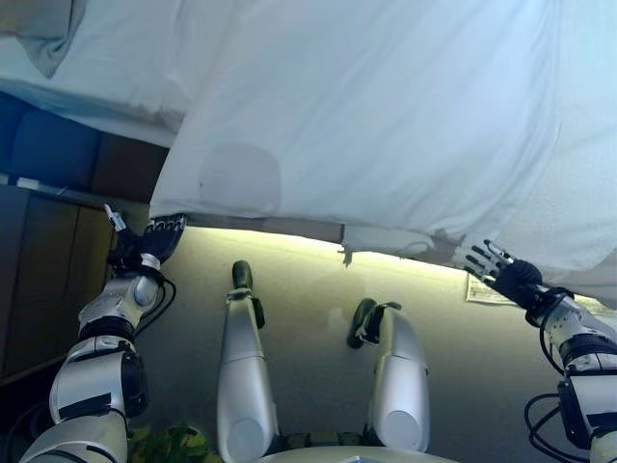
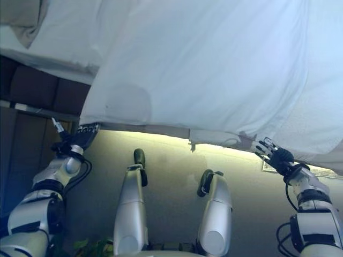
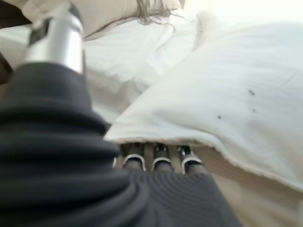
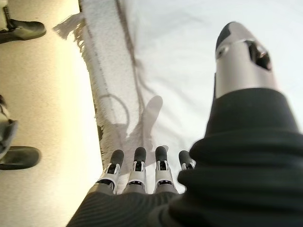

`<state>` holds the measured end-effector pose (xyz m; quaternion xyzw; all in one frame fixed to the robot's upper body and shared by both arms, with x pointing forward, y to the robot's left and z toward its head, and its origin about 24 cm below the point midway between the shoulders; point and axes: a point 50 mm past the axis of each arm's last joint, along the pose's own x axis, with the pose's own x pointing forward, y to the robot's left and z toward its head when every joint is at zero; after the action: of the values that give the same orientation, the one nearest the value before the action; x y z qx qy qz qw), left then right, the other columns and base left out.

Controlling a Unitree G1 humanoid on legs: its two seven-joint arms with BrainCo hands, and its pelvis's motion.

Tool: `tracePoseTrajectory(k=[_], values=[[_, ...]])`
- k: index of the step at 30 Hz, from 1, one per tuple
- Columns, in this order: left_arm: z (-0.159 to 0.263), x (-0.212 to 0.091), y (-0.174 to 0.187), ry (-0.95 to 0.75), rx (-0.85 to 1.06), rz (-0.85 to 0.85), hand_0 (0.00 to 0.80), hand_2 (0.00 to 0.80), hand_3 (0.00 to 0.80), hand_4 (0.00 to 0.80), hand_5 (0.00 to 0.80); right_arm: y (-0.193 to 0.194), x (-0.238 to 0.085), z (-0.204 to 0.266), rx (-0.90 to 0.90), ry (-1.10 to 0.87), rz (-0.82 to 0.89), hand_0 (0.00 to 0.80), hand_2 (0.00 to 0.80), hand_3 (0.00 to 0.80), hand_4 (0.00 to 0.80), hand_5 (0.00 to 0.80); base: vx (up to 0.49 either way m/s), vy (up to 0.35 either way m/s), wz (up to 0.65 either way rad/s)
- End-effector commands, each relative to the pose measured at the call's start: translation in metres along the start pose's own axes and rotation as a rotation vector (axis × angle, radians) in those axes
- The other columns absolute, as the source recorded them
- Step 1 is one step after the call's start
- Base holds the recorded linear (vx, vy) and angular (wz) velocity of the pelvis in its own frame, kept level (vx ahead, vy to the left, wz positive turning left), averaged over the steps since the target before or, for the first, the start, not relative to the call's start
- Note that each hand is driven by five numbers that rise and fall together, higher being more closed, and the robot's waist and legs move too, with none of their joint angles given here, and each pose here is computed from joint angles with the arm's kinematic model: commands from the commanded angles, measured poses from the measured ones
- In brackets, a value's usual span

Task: Make the bed neatly

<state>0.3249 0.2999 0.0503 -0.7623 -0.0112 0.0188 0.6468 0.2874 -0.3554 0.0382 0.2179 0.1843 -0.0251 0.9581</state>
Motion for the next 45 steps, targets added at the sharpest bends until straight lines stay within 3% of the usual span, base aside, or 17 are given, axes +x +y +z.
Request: tracePoseTrajectory(k=[1, 9, 21, 34, 39, 45], values=[[0.101, -0.06, -0.016, -0.442, 0.044, -0.056, 0.0, 0.0, 0.0, 0.0, 0.0, -0.005, 0.0, 0.002, 0.09, -0.06, -0.045, 0.0, 0.0, 0.0, 0.0, 0.0, 0.004, -0.072, 0.03], [0.073, -0.058, 0.023, -0.319, 0.04, 0.121, 0.0, 0.0, 0.0, 0.0, 0.0, 0.001, 0.005, -0.011, 0.141, -0.062, -0.023, 0.0, 0.0, 0.0, 0.0, 0.0, 0.007, -0.093, 0.11], [0.029, -0.104, 0.116, -0.15, 0.05, 0.44, 0.0, 0.0, 0.0, 0.0, 0.0, 0.009, 0.009, -0.039, 0.215, -0.055, 0.005, 0.0, 0.0, 0.0, 0.0, 0.0, 0.058, -0.11, 0.1], [0.013, -0.154, 0.164, -0.116, 0.089, 0.647, 0.0, 0.0, 0.0, 0.0, 0.0, 0.004, -0.004, -0.1, 0.323, 0.025, -0.031, 0.0, 0.0, 0.0, 0.0, 0.0, 0.044, -0.111, 0.14], [0.014, -0.17, 0.173, -0.091, 0.165, 0.703, 0.0, 0.0, 0.0, 0.0, 0.0, -0.003, -0.02, -0.133, 0.348, 0.101, -0.069, 0.0, 0.0, 0.0, 0.0, 0.0, 0.144, -0.109, 0.08], [0.014, -0.186, 0.185, 0.026, 0.535, 0.848, 0.0, 0.0, 0.0, 0.0, 0.0, -0.012, -0.048, -0.181, 0.327, 0.279, -0.141, 0.0, 0.0, 0.0, 0.0, 0.0, 0.218, -0.022, -0.17]])
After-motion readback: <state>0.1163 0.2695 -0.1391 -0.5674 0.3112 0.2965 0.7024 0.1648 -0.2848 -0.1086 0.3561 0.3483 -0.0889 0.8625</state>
